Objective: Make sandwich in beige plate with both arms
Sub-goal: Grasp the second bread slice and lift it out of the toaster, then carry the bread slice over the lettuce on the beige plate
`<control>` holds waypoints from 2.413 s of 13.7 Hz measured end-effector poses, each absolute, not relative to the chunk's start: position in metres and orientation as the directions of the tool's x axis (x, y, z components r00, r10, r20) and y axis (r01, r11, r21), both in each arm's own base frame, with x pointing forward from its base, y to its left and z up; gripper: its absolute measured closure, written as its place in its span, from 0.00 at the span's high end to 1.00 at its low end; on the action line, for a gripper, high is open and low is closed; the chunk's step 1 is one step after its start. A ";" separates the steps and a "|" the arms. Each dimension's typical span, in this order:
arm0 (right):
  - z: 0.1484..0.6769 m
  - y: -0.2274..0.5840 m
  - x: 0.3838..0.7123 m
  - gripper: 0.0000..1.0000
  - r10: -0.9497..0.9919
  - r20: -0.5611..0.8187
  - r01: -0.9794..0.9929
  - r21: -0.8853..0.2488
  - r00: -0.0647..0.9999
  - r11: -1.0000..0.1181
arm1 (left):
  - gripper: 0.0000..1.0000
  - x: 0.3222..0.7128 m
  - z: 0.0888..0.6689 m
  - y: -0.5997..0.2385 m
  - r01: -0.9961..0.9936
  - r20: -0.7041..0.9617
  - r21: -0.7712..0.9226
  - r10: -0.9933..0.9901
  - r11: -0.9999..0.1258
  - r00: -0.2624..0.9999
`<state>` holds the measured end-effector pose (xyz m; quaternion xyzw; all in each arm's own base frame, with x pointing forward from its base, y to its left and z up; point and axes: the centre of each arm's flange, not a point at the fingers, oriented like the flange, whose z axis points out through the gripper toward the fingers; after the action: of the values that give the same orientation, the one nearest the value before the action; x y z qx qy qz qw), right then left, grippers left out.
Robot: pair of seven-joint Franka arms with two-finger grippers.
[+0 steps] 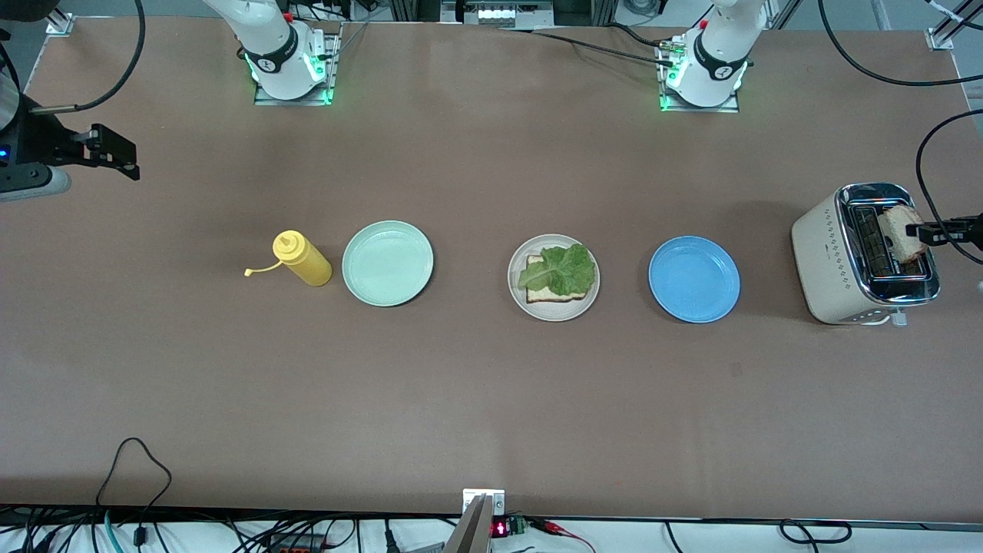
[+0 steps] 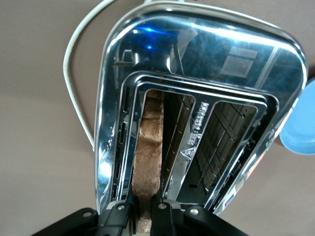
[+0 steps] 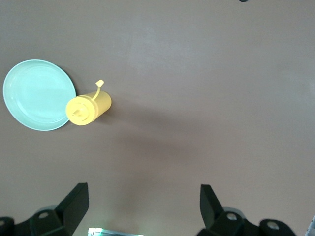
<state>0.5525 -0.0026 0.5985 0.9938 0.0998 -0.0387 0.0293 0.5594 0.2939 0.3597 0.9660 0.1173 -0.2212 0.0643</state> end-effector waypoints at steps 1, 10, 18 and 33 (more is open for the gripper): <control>0.594 -0.010 0.555 1.00 0.183 -0.084 0.188 0.050 0.980 -0.981 | 0.13 0.559 0.364 0.295 0.243 -0.443 0.080 0.184 -0.967 0.877; 0.571 -0.008 0.580 1.00 0.182 -0.025 0.183 0.017 0.983 -0.983 | 0.13 0.561 0.552 0.183 0.184 -0.479 0.346 -0.004 -0.920 0.878; 0.587 -0.012 0.579 1.00 0.173 0.017 0.173 0.025 0.985 -0.985 | 0.13 0.612 0.442 -0.059 0.097 -0.382 0.629 -0.198 -0.771 0.903; 0.583 -0.029 0.579 1.00 0.143 0.003 0.143 0.023 0.990 -0.990 | 0.13 0.590 0.218 -0.220 0.105 -0.267 0.798 -0.193 -0.593 0.944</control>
<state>0.5788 -0.0291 0.5827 0.9974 0.0715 0.0021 0.0113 0.5900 -0.2199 0.2184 0.8772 -0.0251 -0.1653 0.4502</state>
